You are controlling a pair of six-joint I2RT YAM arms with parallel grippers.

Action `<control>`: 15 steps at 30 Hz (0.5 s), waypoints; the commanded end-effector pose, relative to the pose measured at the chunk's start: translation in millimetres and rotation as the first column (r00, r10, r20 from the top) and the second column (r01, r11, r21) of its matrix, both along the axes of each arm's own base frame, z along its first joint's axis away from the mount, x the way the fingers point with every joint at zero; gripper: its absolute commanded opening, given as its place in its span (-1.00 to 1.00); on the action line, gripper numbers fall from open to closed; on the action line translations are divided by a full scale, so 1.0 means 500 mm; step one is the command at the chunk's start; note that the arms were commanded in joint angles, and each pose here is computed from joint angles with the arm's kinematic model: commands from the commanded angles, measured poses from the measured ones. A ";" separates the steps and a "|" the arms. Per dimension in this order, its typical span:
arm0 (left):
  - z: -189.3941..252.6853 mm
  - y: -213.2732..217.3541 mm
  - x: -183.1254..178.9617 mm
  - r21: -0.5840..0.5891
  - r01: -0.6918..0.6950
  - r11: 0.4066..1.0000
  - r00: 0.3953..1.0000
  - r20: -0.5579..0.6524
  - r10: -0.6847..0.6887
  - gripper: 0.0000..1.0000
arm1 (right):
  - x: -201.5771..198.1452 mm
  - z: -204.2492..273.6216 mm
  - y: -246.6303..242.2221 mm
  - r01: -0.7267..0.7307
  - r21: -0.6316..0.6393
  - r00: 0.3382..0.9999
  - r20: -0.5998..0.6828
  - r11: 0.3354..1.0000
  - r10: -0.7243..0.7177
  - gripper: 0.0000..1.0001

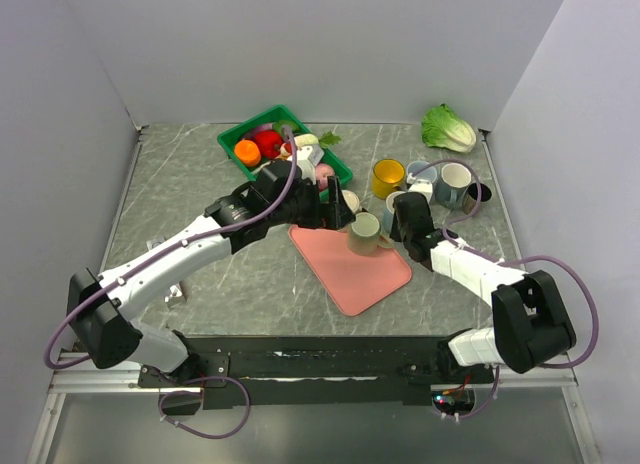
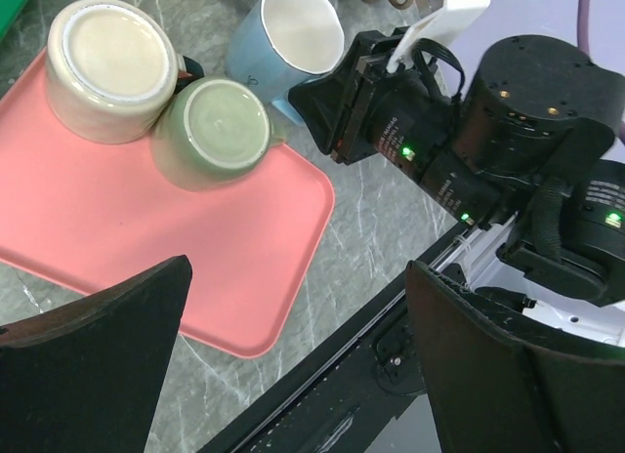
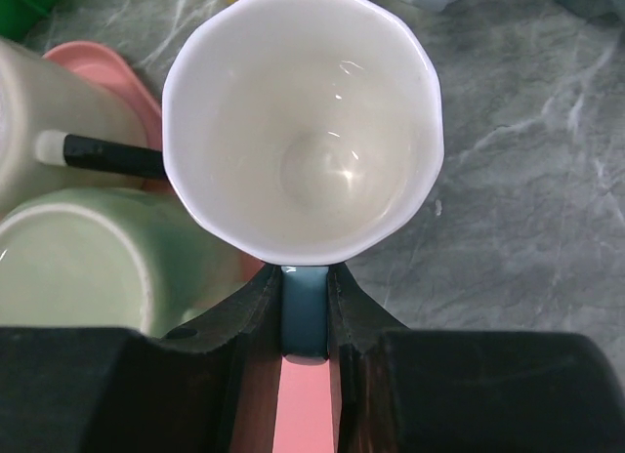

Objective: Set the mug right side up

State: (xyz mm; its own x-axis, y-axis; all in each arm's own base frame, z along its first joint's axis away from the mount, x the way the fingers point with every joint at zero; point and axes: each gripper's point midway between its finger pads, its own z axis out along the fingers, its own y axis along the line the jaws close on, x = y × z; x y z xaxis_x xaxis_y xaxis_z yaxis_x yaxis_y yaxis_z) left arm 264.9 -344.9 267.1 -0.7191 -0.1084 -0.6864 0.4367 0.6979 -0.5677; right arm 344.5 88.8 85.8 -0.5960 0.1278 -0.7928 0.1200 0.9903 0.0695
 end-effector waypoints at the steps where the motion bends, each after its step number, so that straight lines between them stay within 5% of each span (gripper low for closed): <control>1: 0.045 0.010 -0.006 -0.054 -0.012 0.998 0.999 0.031 0.014 0.93 | 0.051 0.054 -0.007 0.076 0.004 0.991 0.109 0.997 -0.076 -1.00; 6: 0.042 0.008 -0.011 -0.063 -0.009 0.998 1.000 0.015 0.010 0.93 | 0.039 0.032 -0.014 0.139 0.010 0.990 0.034 0.990 -0.139 -1.00; 8: 0.042 0.007 -0.013 -0.070 -0.009 0.997 1.000 0.008 0.010 0.93 | 0.033 0.033 -0.011 0.139 0.027 0.990 0.025 0.990 -0.140 -0.70; 9: 0.038 0.006 -0.012 -0.069 -0.011 0.998 1.000 0.003 0.011 0.93 | 0.030 0.035 -0.010 0.140 0.035 0.990 0.027 0.989 -0.141 -0.39; 15: 0.032 0.000 -0.015 -0.093 -0.015 0.996 1.000 -0.022 0.013 0.93 | 0.016 0.073 0.001 0.120 0.092 0.992 0.039 0.988 -0.124 0.17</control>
State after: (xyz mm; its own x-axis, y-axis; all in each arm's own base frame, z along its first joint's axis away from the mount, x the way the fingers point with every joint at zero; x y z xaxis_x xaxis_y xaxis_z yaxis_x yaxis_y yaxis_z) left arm 261.0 -344.0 263.7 -0.7403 -0.1329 -0.6590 0.4069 0.6917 -0.5966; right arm 347.2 85.1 85.2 -0.6009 0.2174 -0.7692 0.2249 0.9694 0.0983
